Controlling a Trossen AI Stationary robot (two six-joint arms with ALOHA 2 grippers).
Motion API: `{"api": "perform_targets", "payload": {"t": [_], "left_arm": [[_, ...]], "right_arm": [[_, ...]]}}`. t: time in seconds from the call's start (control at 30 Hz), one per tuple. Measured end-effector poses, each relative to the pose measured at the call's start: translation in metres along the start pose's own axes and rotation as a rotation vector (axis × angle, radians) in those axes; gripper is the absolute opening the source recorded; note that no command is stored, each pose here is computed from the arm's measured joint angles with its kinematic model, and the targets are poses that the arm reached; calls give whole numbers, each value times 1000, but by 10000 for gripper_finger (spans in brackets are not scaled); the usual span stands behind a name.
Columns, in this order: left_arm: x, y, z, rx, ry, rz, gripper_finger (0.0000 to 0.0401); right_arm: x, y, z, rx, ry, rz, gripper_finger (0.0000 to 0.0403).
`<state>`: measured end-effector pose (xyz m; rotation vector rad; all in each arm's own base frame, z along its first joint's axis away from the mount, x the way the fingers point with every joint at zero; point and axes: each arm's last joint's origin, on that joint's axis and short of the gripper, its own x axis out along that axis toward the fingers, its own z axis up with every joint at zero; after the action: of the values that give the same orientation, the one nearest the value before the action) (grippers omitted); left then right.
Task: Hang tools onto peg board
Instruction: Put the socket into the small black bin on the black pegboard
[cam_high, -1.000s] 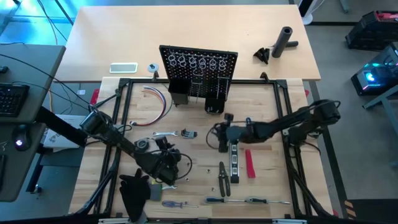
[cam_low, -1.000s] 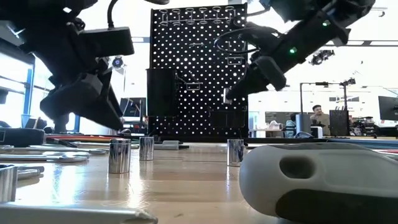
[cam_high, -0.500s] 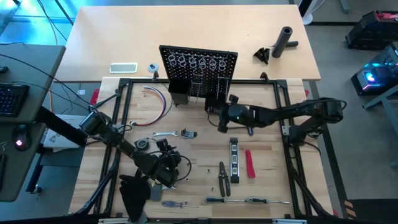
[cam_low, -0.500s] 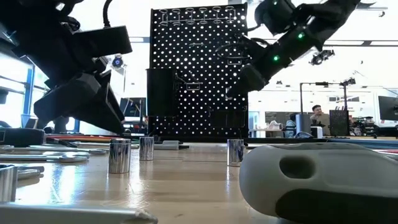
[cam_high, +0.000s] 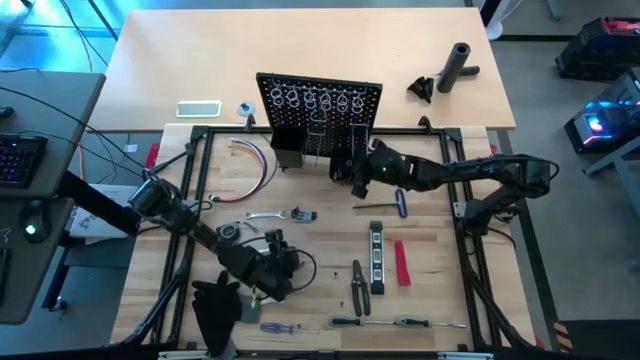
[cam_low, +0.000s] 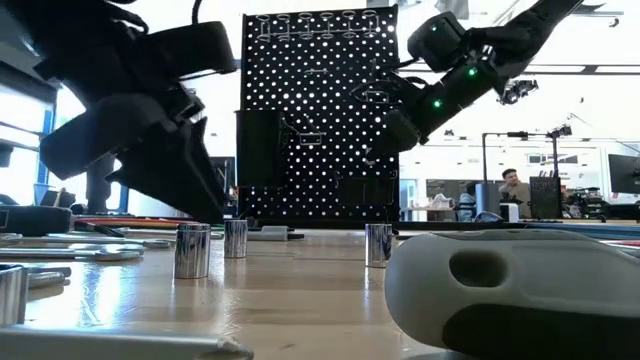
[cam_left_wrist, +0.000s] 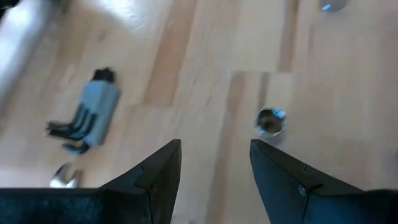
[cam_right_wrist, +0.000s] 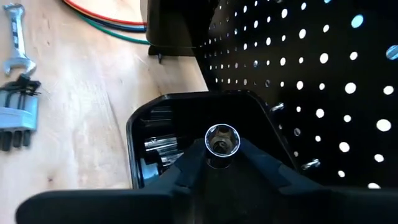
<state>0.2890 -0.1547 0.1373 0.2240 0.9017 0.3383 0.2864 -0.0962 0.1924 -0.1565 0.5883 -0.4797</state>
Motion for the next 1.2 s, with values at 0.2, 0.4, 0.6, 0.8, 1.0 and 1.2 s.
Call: {"api": "perform_targets", "payload": {"t": [0.2, 0.4, 0.6, 0.8, 1.0, 1.2], "left_arm": [[5, 2, 7, 17, -5, -70, 186], [7, 3, 5, 24, 49, -126, 186], [7, 2, 5, 34, 64, -171, 186], [6, -1, 8, 47, 45, -230, 186], [12, 4, 15, 30, 22, -251, 186], [18, 11, 19, 31, 15, -263, 183]], "right_arm": [[1, -3, -1, 26, 3, 23, 89], [1, -3, -2, 25, 12, 26, 121], [1, -3, -2, 28, 15, 27, 143], [-1, 7, 0, 11, 4, 68, 149], [-6, 23, 2, -16, -9, 116, 149], [-11, 40, 2, -35, -1, 168, 149]]}}
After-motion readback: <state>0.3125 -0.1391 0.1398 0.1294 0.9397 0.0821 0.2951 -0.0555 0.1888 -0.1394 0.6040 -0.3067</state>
